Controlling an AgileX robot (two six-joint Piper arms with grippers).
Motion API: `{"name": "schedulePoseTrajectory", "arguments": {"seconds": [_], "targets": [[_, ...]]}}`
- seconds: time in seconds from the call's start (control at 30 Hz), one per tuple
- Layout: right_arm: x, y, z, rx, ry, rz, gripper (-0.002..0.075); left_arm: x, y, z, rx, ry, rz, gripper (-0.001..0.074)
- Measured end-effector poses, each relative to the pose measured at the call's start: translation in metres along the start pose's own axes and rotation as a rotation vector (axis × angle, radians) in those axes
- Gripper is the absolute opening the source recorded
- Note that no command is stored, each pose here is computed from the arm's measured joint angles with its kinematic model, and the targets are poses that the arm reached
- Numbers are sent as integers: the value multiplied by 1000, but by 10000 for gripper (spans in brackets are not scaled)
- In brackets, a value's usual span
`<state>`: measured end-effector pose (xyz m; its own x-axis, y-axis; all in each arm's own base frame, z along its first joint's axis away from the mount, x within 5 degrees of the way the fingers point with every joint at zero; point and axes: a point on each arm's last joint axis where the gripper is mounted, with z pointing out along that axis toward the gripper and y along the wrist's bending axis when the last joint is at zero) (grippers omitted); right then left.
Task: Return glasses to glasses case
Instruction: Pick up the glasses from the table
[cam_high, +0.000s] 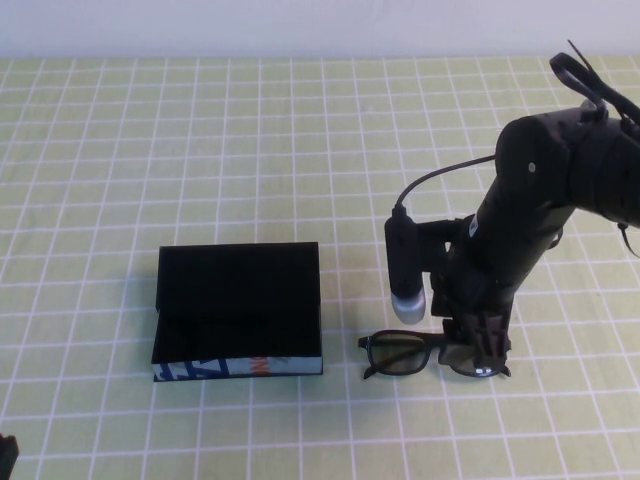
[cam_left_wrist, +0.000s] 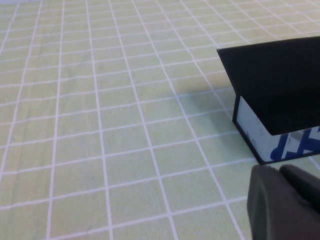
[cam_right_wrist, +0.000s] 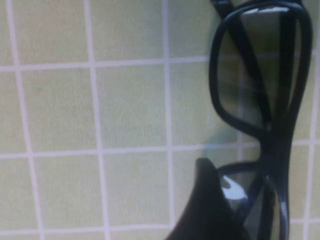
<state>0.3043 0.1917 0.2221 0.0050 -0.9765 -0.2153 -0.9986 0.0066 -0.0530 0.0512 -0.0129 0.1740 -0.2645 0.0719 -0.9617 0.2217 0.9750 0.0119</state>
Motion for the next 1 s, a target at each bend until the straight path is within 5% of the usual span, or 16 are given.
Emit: {"name": "schedulePoseTrajectory", "arguments": {"seconds": [1.0], "targets": [[-6,-19,35,-75,44,3,423,0,0,0,0,0,0,-1]]}}
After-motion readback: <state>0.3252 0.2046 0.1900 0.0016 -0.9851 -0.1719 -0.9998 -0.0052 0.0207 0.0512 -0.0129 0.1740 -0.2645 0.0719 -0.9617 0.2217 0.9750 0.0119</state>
